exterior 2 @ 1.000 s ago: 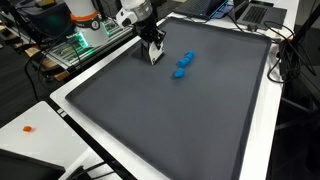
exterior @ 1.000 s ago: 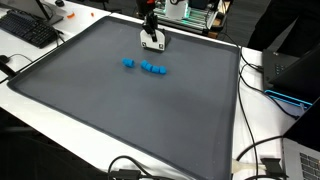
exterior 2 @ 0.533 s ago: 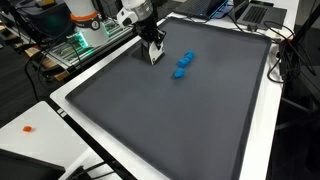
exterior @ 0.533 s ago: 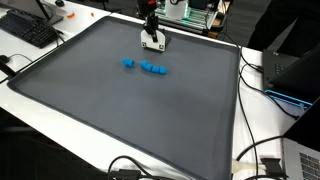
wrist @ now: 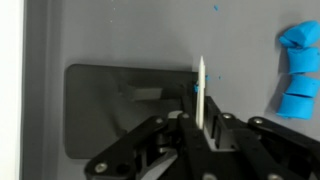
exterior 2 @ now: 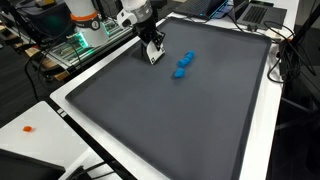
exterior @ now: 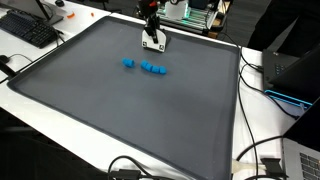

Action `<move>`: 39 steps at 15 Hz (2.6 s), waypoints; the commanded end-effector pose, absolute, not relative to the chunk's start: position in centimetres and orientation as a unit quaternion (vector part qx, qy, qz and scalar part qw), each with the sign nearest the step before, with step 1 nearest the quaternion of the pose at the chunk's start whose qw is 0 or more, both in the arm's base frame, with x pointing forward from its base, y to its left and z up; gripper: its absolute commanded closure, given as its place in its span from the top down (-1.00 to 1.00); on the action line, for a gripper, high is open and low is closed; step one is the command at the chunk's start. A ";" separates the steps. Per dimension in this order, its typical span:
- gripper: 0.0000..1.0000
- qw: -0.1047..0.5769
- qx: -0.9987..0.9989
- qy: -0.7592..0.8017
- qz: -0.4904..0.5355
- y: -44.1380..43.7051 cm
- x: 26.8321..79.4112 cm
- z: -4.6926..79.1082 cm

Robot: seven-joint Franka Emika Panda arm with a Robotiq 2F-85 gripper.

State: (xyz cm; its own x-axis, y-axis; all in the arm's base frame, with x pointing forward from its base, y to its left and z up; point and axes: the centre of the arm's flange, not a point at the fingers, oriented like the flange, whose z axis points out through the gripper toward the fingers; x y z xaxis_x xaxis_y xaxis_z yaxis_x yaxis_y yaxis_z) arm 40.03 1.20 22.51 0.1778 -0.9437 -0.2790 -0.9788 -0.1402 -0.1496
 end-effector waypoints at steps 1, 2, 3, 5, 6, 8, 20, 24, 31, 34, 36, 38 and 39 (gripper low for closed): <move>0.04 0.136 -0.748 0.647 0.059 1.0 39.5 22.3; 0.17 0.137 -0.750 0.645 0.053 0.9 39.8 22.9; 0.33 0.140 -0.753 0.642 0.047 0.9 40.0 23.6; 0.61 0.138 -0.758 0.636 0.037 0.9 40.4 24.5; 0.79 0.137 -0.762 0.632 0.032 0.8 40.7 25.1; 1.00 0.138 -0.767 0.626 0.025 0.9 41.0 25.9; 1.00 0.125 -0.837 0.532 0.005 1.0 42.8 31.0; 1.00 0.108 -0.881 0.460 0.013 1.4 43.0 32.1; 1.00 0.072 -0.956 0.284 -0.013 3.7 44.9 34.9; 1.00 0.065 -0.976 0.205 -0.027 4.9 45.6 35.8; 1.00 0.068 -0.985 0.152 -0.039 5.8 45.8 36.2; 1.00 0.066 -0.992 0.097 -0.047 6.5 46.0 36.4; 1.00 0.061 -0.994 0.071 -0.049 6.7 46.0 36.4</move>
